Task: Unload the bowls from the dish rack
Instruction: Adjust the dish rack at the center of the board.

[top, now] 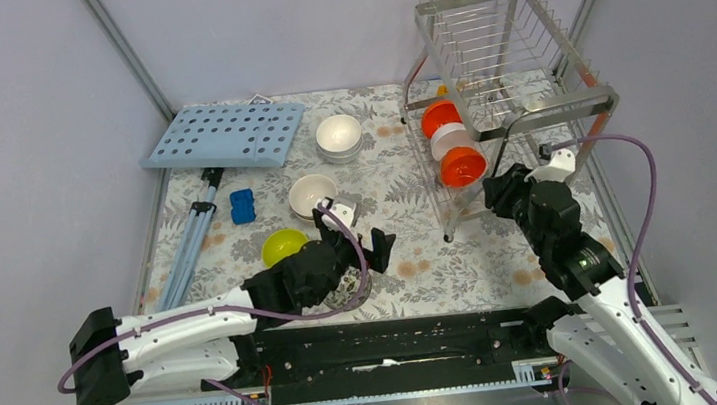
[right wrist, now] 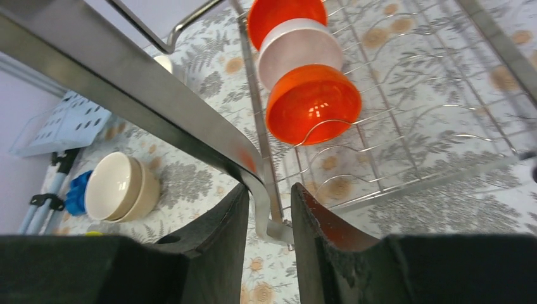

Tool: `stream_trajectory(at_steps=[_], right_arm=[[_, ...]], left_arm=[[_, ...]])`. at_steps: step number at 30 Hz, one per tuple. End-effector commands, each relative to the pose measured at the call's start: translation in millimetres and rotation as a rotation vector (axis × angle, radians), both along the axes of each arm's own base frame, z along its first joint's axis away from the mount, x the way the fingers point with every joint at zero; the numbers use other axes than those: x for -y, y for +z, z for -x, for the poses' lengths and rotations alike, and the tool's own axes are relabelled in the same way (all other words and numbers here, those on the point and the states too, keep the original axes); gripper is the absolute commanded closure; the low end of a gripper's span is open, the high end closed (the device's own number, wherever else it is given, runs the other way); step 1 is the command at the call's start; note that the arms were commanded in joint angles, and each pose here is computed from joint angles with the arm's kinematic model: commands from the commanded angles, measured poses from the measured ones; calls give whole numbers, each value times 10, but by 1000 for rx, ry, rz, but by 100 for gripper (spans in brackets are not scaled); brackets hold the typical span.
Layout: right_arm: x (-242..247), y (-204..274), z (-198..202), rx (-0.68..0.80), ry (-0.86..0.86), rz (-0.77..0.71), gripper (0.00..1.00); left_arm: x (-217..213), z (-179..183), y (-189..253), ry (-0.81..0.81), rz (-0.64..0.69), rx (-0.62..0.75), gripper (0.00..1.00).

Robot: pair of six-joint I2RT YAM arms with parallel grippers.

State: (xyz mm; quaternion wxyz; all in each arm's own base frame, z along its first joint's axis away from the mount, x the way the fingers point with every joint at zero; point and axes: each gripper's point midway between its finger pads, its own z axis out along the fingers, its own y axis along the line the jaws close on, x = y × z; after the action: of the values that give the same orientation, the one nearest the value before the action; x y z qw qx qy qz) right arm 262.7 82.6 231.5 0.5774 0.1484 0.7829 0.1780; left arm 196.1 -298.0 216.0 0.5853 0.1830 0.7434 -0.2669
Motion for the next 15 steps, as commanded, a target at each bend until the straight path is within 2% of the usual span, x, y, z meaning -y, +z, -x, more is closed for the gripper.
stream_trajectory(at_steps=[1, 9, 15], right_arm=[[483, 32, 132, -23, -188, 128, 64], [702, 70, 292, -26, -263, 173, 67], [847, 71, 454, -34, -301, 202, 68]], left_arm=[[141, -110, 285, -32, 80, 31, 1], [347, -408, 467, -53, 146, 41, 1], [516, -898, 615, -36, 193, 82, 1]])
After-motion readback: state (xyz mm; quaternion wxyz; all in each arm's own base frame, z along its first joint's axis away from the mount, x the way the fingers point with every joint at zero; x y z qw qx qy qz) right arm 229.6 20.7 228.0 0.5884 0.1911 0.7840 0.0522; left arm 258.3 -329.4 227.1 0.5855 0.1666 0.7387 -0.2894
